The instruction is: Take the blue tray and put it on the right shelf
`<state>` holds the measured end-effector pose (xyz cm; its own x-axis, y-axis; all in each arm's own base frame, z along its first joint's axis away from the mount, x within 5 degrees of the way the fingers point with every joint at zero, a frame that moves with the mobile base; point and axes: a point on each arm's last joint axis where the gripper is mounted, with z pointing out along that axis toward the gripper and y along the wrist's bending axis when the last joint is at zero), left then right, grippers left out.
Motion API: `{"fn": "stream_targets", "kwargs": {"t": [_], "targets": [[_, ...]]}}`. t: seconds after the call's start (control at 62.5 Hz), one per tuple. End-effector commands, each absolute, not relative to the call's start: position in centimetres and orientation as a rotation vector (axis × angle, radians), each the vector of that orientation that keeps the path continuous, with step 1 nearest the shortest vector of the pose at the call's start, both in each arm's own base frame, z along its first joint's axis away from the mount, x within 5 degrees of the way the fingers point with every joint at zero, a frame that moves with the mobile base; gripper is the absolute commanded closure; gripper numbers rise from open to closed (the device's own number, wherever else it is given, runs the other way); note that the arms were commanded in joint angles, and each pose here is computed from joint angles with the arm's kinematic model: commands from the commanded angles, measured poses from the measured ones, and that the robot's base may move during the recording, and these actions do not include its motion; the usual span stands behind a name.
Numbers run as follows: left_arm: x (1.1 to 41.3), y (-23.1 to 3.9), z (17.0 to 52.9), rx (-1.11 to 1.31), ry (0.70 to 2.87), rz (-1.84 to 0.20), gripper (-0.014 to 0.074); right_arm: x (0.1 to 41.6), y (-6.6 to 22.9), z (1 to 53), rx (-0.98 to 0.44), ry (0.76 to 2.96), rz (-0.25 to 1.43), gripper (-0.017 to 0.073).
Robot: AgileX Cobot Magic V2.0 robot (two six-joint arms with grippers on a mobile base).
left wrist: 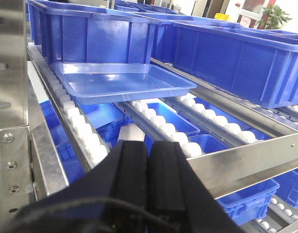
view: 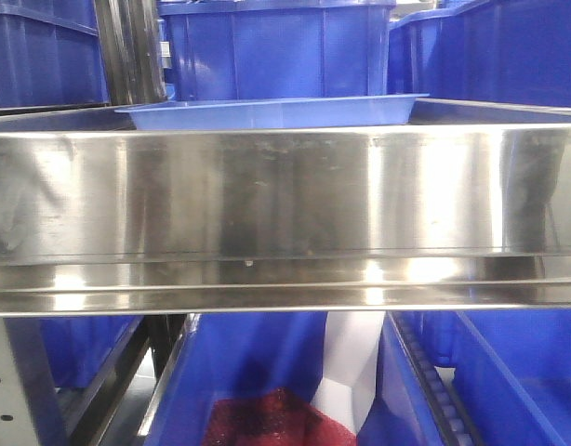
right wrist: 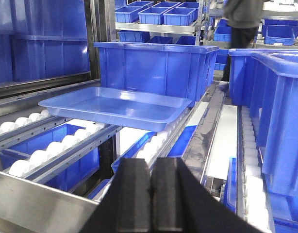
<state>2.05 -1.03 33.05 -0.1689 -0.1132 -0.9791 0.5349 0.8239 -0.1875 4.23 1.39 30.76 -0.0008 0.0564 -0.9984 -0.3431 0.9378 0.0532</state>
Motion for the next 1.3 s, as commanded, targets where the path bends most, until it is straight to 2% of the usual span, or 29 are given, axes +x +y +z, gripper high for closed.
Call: {"fn": "stream_targets", "kwargs": {"t": [0.0,0.304,0.512,0.768,1.04,1.28], "targets": [[2.0,-1.1,34.6,0.33,1.54,-0.621,0.0642,4.1,1.4,32.4,-0.236,1.426,0.316,0.0505],[2.1,-1.1,34.4,0.325,1.55,-0.615,0.0642,4.1,1.4,32.4,-0.236,1.426,0.316,0.0505],[2.2,-1.0,33.1,0.246,1.597,-0.413,0.0642,4.1,1.4,32.4,-0.236,1.426,0.316,0.0505],[3.7,-0.6,28.0,0.053,1.454,-0.189,0.0642,4.1,1.4,32.4,-0.236,1.427,0.316,0.0505],[5.6,-0.3,20.5,-0.013,1.429,-0.121,0.0642,4.1,1.4,32.4,-0.236,1.427,0.316,0.0505],[5.6,-0.4,19.8,-0.011,1.488,-0.122,0.0642,4.1,1.4,32.4,-0.236,1.427,0.316,0.0505]]}}
